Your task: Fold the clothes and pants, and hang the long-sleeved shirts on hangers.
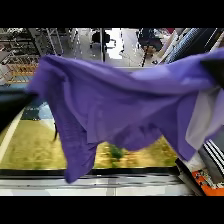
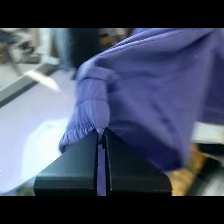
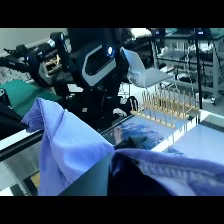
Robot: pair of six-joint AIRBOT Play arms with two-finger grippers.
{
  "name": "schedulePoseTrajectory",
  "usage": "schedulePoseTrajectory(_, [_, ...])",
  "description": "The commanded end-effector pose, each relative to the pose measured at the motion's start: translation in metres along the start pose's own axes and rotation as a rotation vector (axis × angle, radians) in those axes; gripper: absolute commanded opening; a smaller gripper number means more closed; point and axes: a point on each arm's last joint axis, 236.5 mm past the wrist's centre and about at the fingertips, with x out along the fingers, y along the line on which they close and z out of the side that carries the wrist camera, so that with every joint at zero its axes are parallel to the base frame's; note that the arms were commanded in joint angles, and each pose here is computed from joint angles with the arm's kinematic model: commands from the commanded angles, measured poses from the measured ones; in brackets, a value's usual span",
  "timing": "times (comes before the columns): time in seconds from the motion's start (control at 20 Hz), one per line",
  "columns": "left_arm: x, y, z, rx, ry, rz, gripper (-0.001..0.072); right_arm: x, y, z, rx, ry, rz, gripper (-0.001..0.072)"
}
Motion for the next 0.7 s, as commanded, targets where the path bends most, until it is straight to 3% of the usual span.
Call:
schedulePoseTrajectory(0.0, [0.001,0.082,-0.024,-0.006,0.116,0.34,0.0008,0.041,-0.044,-0.008,0.042,0.056,-0.012,0.0016])
schedulePoseTrajectory(0.25, [0.093,0.177,-0.132,-0.052,0.481,0.518,0.0009,0.168,-0.221,-0.148,0.35,0.334,-0.109,0.0016])
schedulePoseTrajectory(0.35, [0.14,0.224,-0.198,-0.154,0.589,0.473,0.0008,0.206,-0.293,-0.21,0.451,0.354,-0.196,0.0016])
schedulePoseTrajectory(0.5, [0.199,0.306,-0.292,-0.357,0.551,0.39,0.0009,0.24,-0.379,-0.269,0.516,0.29,-0.336,0.0018])
schedulePoseTrajectory(0.55, [0.209,0.332,-0.319,-0.447,0.512,0.399,0.0011,0.248,-0.397,-0.278,0.536,0.262,-0.359,0.0128])
schedulePoseTrajectory(0.6, [0.213,0.358,-0.347,-0.534,0.481,0.43,0.0025,0.253,-0.405,-0.284,0.544,0.258,-0.362,0.0378])
schedulePoseTrajectory(0.65, [0.21,0.376,-0.373,-0.577,0.491,0.46,0.0222,0.253,-0.405,-0.291,0.535,0.287,-0.356,0.0613])
